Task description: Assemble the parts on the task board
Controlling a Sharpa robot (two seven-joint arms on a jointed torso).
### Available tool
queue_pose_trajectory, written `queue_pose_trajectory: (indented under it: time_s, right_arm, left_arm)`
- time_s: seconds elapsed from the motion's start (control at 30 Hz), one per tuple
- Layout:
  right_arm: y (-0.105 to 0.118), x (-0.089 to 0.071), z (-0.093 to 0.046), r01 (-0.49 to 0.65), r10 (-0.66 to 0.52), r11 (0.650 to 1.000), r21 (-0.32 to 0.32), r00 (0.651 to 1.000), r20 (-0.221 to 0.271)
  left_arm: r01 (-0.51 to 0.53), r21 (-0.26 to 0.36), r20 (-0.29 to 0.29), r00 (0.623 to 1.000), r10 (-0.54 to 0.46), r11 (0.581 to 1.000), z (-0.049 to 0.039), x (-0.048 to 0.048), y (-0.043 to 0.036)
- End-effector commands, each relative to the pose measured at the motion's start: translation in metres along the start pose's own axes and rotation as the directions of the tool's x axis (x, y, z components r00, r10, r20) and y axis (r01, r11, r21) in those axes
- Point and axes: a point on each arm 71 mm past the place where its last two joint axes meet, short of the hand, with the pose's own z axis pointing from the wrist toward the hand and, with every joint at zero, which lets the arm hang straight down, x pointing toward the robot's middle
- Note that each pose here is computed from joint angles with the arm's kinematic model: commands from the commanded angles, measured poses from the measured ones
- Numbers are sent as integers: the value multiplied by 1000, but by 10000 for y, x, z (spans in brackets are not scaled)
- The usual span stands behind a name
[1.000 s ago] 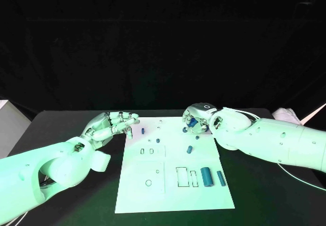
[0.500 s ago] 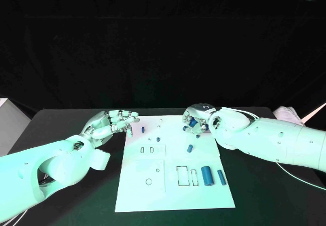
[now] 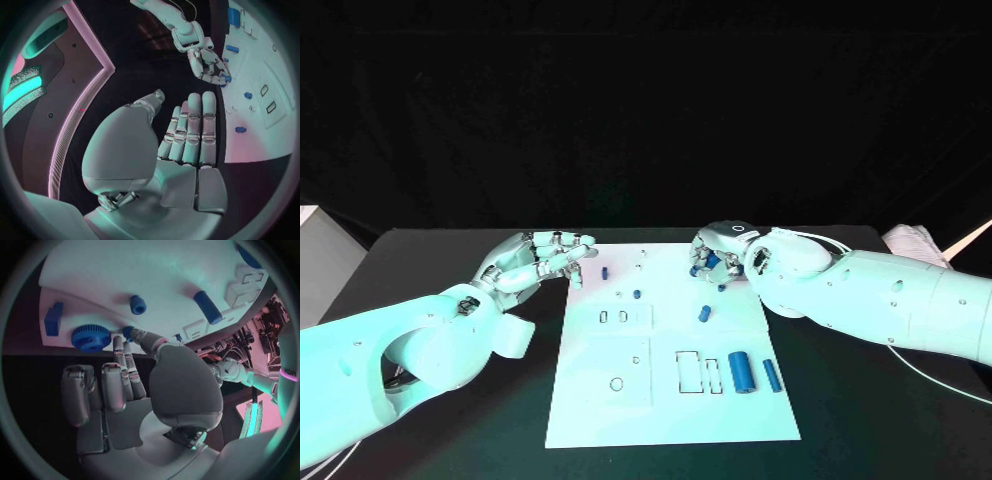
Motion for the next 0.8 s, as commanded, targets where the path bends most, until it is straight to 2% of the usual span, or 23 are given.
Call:
queue_pose_trajectory:
  time_s: [0.03,0.47,0.8]
  right_arm:
    - [35,-2,4,2,-2,1000,-18,1000,10]
    - [67,14,13,-12,13,1000,-19,1000,10]
    - [73,12,29,-8,8,1000,5,1000,18]
  left_arm:
    - [5,6,-19,1000,-5,1000,6,23,-17]
    - [5,2,-20,1000,-5,1000,9,22,-20]
    - [6,-1,-21,1000,-6,1000,13,22,-24]
